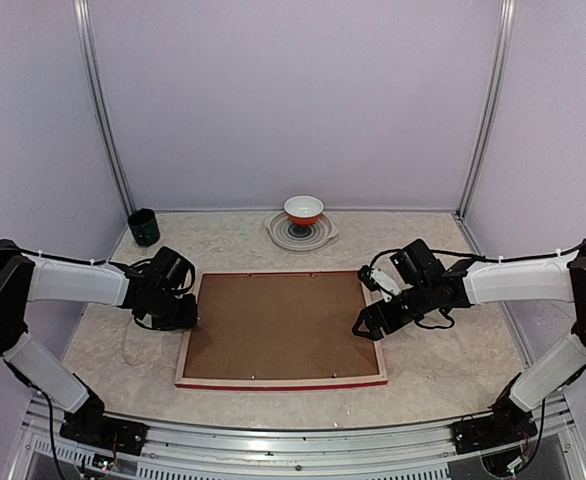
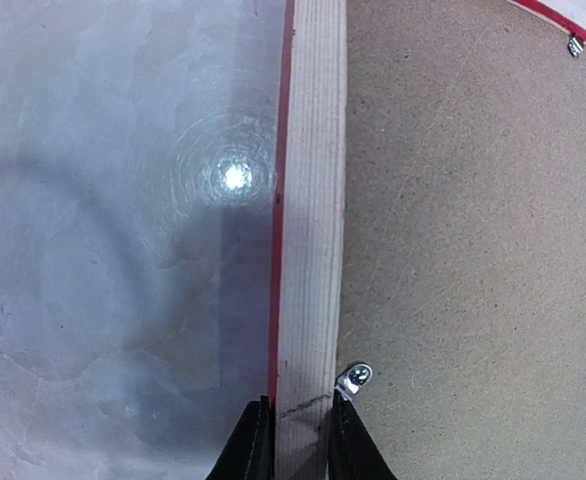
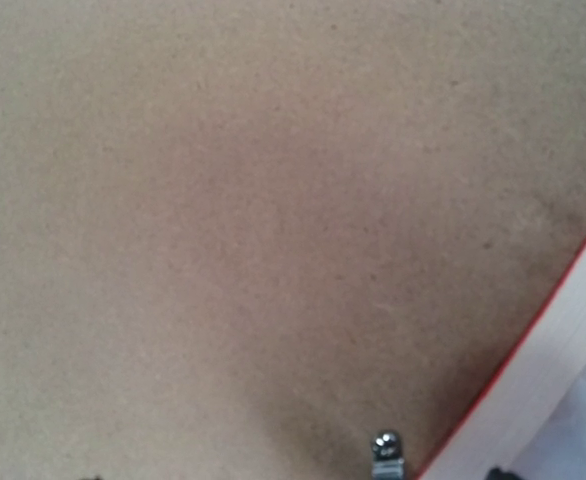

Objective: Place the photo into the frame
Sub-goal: Press the fastener onto the backboard, then pick up the photo frame from the center of the board.

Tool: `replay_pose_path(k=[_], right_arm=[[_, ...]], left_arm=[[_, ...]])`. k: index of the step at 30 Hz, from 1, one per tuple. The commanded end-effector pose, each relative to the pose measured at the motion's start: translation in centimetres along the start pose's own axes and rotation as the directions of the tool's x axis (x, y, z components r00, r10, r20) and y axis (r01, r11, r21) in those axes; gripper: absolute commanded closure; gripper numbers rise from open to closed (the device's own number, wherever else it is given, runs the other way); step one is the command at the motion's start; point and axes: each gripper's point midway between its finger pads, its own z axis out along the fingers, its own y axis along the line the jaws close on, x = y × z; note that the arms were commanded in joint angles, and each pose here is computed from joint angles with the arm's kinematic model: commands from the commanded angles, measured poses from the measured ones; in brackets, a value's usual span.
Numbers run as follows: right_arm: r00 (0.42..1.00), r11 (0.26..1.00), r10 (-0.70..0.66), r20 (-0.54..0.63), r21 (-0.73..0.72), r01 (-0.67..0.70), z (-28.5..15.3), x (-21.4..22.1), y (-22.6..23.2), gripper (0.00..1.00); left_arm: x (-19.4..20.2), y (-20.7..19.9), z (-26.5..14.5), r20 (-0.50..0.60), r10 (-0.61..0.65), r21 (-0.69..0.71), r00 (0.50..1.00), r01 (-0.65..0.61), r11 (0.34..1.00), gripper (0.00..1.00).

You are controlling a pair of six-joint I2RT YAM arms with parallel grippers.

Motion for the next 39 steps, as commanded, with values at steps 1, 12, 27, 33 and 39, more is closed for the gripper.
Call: replay_pose_path(k=[1, 12, 27, 33, 39], right_arm=[[1.000, 1.000, 0.004, 0.015, -0.001, -0.004, -0.1, -0.7, -0.1, 0.18], [0.996, 0.998, 0.045, 0.072, 0.051, -0.049, -1.3, -1.5, -1.3, 0.05], [0.986, 0.995, 0.096, 0.136, 0.018, -0.100, -2.5, -2.1, -2.6, 0.01], [0.973, 0.989, 0.123, 0.195, 0.052, -0.135, -4.7, -2.8, -4.1, 0.01], [0.956, 0.982, 0.150, 0.252, 0.077, -0.174, -6.8, -3.2, -5.4, 0.01]], left_arm=[[-0.2, 0.8, -0.6, 0.019, -0.026, -0.027, 0.999, 0.026, 0.999, 0.78], [-3.2, -0.4, -5.6, 0.137, -0.058, 0.048, 0.989, 0.052, 0.998, 0.35], [-1.1, -9.9, -10.6, 0.295, 0.476, 0.082, 0.828, -0.518, 0.851, 0.01], [3.0, -16.1, -11.4, 0.317, 0.688, 0.204, 0.653, -0.755, 0.623, 0.01], [7.1, -22.3, -12.6, 0.393, 0.838, 0.211, 0.378, -0.924, 0.318, 0.02]])
